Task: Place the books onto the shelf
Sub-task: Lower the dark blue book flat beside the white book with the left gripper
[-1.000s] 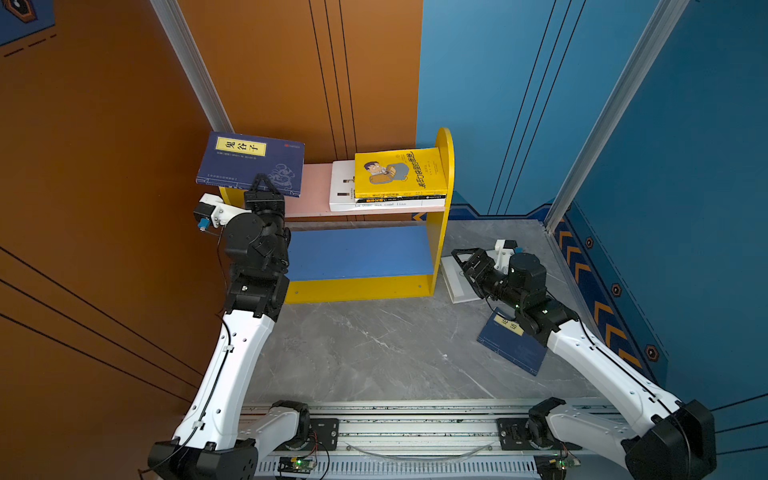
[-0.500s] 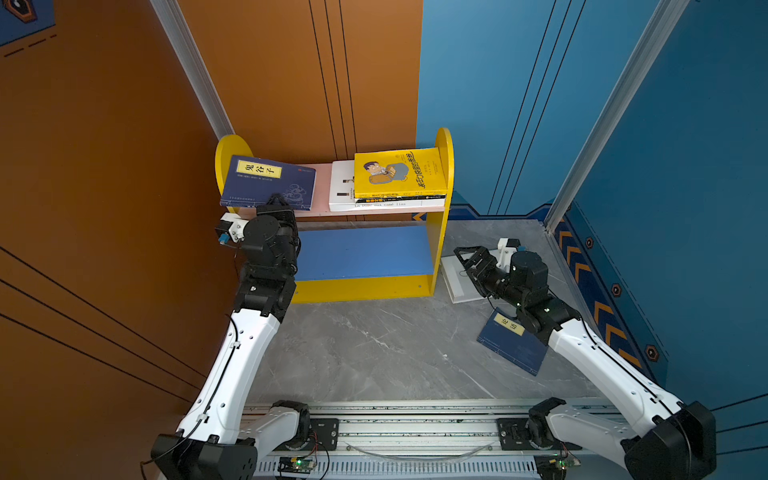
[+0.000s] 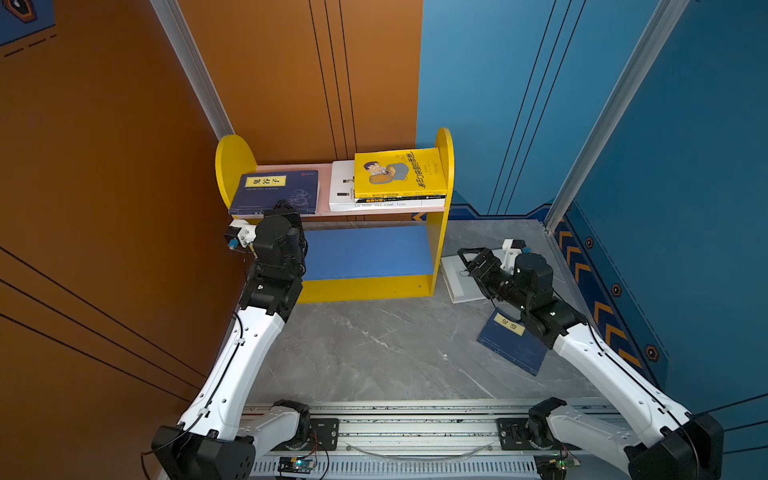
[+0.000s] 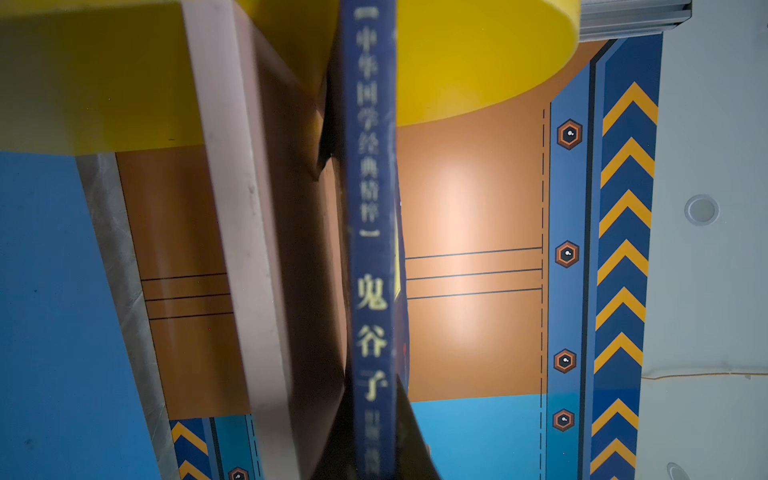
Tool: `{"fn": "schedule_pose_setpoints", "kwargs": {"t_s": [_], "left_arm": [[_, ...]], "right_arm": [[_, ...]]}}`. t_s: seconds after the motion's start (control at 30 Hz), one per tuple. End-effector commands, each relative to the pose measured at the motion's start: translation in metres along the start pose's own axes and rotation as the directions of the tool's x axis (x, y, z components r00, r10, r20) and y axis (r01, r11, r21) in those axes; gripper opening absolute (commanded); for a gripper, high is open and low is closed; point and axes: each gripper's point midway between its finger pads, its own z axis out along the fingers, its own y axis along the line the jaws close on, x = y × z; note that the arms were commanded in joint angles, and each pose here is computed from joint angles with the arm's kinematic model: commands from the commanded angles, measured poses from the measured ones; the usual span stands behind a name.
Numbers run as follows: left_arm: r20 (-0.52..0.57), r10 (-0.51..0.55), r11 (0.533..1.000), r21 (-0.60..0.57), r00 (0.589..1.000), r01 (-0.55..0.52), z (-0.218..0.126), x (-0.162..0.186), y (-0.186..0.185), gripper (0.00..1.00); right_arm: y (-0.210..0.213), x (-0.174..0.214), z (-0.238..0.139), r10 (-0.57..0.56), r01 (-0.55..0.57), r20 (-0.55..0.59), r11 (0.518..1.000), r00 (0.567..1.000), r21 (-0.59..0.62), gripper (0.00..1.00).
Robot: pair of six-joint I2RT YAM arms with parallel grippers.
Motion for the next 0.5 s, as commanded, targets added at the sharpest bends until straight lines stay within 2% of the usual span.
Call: {"fn": "schedule_pose_setpoints", "kwargs": {"t_s": [0.0, 0.1, 0.13, 0.2, 0.27, 0.47], "left_arm": [[0.031, -0.03, 0.999, 0.045, 0.999, 0.029, -0.001, -0.009, -0.023, 0.08], [0.024, -0.023, 0.999, 0.041, 0.999, 0.022, -0.001, -0.007, -0.024, 0.15], [0.026, -0.021, 0.999, 0.035, 0.999, 0.02, -0.002, -0.008, -0.023, 0.19], [0.024, -0.016, 1.0, 0.025, 1.0, 0.015, -0.003, -0.007, -0.021, 0.37], [0.024, -0.009, 1.0, 0.014, 1.0, 0.008, -0.004, -0.008, -0.019, 0.48], [0.006, 0.016, 1.0, -0.015, 1.0, -0.016, -0.011, -0.008, -0.014, 0.7]], "right_arm": [[0.005, -0.009, -0.01, -0.032, 0.032, 0.031, 0.999, 0.999, 0.008, 1.0], [0.003, -0.01, -0.013, -0.034, 0.034, 0.04, 0.999, 0.999, 0.013, 1.0], [0.003, -0.01, -0.014, -0.032, 0.031, 0.043, 0.999, 0.999, 0.014, 1.0], [0.002, -0.011, -0.016, -0.028, 0.028, 0.047, 1.0, 0.999, 0.013, 1.0], [0.001, -0.012, -0.016, -0.027, 0.027, 0.052, 1.0, 0.998, 0.015, 1.0], [0.0, -0.012, -0.017, -0.024, 0.023, 0.054, 1.0, 0.998, 0.013, 1.0]]}}
